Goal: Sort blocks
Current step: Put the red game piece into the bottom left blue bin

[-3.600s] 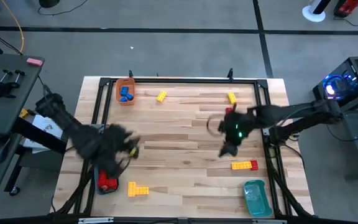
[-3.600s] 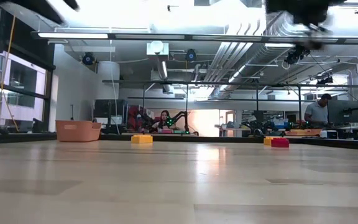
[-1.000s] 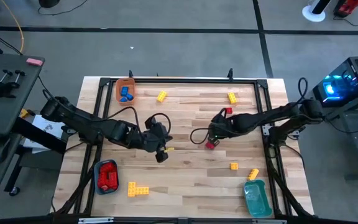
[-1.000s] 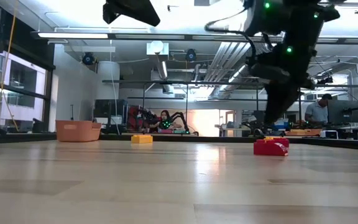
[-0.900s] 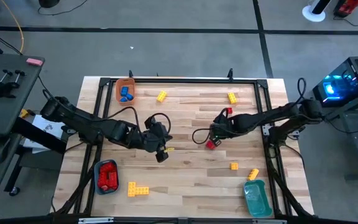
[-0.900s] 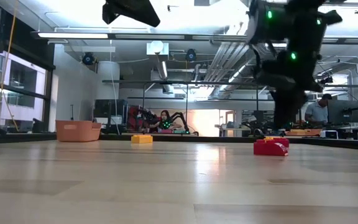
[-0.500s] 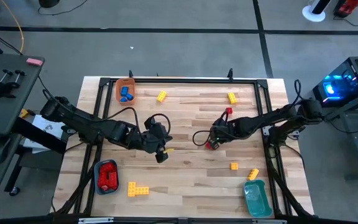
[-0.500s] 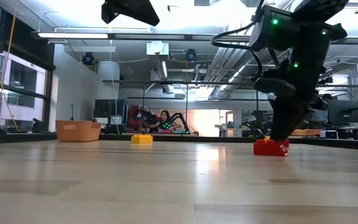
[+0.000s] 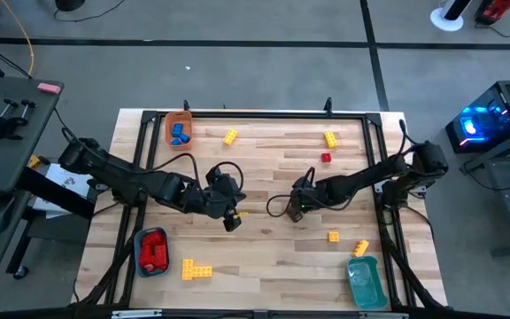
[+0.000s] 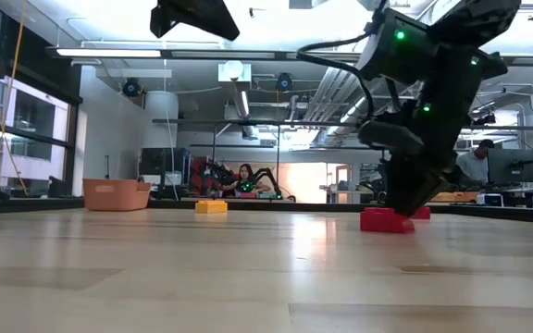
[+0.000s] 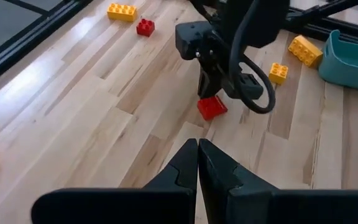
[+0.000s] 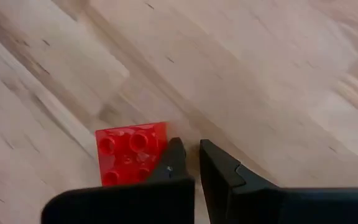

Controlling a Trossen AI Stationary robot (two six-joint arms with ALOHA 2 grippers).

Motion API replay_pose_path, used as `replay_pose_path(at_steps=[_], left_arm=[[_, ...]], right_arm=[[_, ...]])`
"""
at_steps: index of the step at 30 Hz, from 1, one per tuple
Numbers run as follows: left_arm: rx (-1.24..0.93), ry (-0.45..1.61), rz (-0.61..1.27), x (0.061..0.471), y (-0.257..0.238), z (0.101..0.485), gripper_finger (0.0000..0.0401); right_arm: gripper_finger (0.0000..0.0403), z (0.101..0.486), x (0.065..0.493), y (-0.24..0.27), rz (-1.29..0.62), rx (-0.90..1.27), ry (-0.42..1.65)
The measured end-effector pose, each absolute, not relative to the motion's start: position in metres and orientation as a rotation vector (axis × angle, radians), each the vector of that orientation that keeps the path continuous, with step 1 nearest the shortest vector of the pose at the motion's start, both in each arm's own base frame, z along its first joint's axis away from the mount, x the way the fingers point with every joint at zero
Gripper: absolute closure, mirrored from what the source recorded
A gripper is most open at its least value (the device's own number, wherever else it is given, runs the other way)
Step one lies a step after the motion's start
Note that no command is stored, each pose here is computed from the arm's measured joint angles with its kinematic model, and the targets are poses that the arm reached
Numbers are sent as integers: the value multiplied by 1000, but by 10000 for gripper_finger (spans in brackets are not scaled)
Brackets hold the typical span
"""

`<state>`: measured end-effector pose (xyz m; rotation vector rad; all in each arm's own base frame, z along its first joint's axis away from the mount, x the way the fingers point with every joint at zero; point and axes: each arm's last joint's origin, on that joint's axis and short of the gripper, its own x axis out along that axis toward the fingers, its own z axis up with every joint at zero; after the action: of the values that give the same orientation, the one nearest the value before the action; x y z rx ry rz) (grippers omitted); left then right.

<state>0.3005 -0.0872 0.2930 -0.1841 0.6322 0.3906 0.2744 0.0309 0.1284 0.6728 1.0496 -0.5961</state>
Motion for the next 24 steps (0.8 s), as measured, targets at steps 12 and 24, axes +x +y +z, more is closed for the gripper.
replay_pose_path(at_steps=[12, 24], left_arm=[[-119, 762, 357, 337, -113, 227, 401], [317, 909, -268, 352, -100, 209, 401]], right_arm=[[403, 147, 299, 55, -429, 716, 933], [403, 215, 267, 57, -457, 653, 873]])
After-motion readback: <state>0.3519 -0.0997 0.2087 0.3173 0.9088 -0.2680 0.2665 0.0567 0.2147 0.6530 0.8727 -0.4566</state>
